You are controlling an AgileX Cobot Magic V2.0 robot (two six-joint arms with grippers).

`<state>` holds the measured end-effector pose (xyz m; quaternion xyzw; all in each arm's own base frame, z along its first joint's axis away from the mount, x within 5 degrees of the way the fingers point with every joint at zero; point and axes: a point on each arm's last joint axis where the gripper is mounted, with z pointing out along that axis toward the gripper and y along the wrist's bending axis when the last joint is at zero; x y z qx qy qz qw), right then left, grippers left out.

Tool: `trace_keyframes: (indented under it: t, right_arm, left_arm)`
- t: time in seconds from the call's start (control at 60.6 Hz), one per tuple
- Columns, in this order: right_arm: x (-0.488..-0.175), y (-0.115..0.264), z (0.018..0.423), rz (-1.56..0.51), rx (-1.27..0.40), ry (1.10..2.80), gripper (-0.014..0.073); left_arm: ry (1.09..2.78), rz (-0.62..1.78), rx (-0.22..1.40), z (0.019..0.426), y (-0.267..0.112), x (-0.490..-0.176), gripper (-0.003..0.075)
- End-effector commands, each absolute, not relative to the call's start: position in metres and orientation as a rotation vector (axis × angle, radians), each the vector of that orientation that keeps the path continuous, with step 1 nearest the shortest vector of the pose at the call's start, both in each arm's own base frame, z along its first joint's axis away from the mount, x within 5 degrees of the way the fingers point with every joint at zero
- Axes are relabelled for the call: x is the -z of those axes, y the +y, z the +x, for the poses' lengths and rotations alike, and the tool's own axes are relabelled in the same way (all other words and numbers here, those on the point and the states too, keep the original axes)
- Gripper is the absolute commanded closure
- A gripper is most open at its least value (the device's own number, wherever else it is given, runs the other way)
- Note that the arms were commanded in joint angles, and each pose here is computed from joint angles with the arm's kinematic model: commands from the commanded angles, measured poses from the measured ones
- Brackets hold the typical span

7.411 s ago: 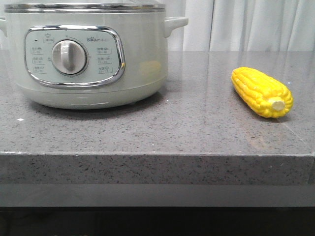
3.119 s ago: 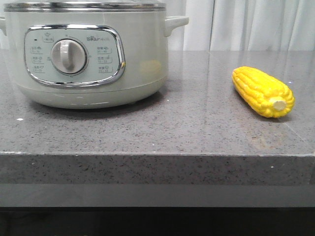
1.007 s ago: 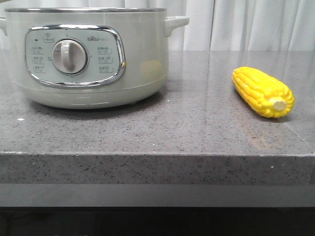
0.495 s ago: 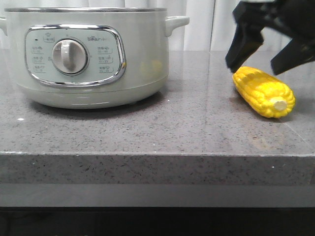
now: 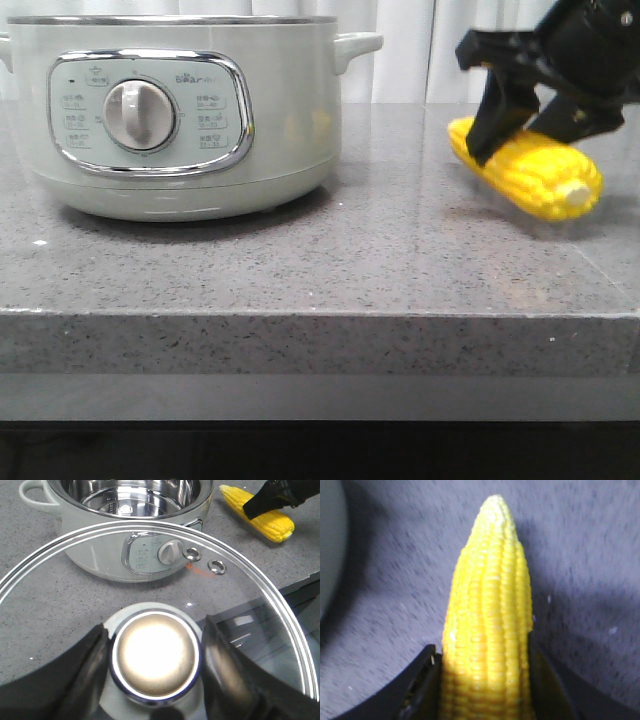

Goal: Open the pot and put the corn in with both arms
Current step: 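Lower the right gripper onto the yellow corn cob and grasp it, then carry the corn with the right gripper over the open pot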

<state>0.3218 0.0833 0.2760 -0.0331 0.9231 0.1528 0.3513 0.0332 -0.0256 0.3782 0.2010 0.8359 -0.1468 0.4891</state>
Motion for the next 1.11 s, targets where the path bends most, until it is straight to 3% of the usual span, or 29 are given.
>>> trace_keyframes:
  t: [0.0,0.182,0.363,0.545,0.743,0.809,0.974,1.089]
  right_arm:
    - [-0.338,0.082,0.319,-0.083,-0.414,2.159,0.0392]
    - [-0.403,0.104,0.324,-0.205,-0.439,1.953,0.0392]
    - [-0.436,0.17,0.339,-0.388,-0.543,1.846,0.0392]
    - [-0.422,0.233,0.357,-0.523,-0.625,1.869,0.039]
    - [-0.391,0.257,0.371,-0.578,-0.635,1.953,0.0382]
    - [-0.385,0.258,0.372,-0.589,-0.634,1.979,0.0333]
    - [-0.384,0.258,0.371,-0.601,-0.635,1.996,0.0102]
    - [-0.393,0.255,0.368,-0.594,-0.636,1.974,0.0067]
  left_arm:
    - [1.873,0.442,0.411,0.035,-0.028,-0.399,0.0468]
    - [1.873,0.442,0.411,0.035,-0.028,-0.399,0.0468]
    - [1.873,0.442,0.411,0.035,-0.028,-0.399,0.0468]
    - [1.873,0.442,0.411,0.035,-0.028,-0.399,0.0468]
    - [1.873,0.442,0.411,0.035,-0.028,-0.399,0.0468]
    - [1.873,0.442,0.411,0.035,-0.028,-0.399,0.0468]
    - [1.873,0.442,0.416,0.035,-0.028,-0.399,0.0468]
    - [1.873,0.44,0.417,0.035,-0.028,-0.399,0.0468]
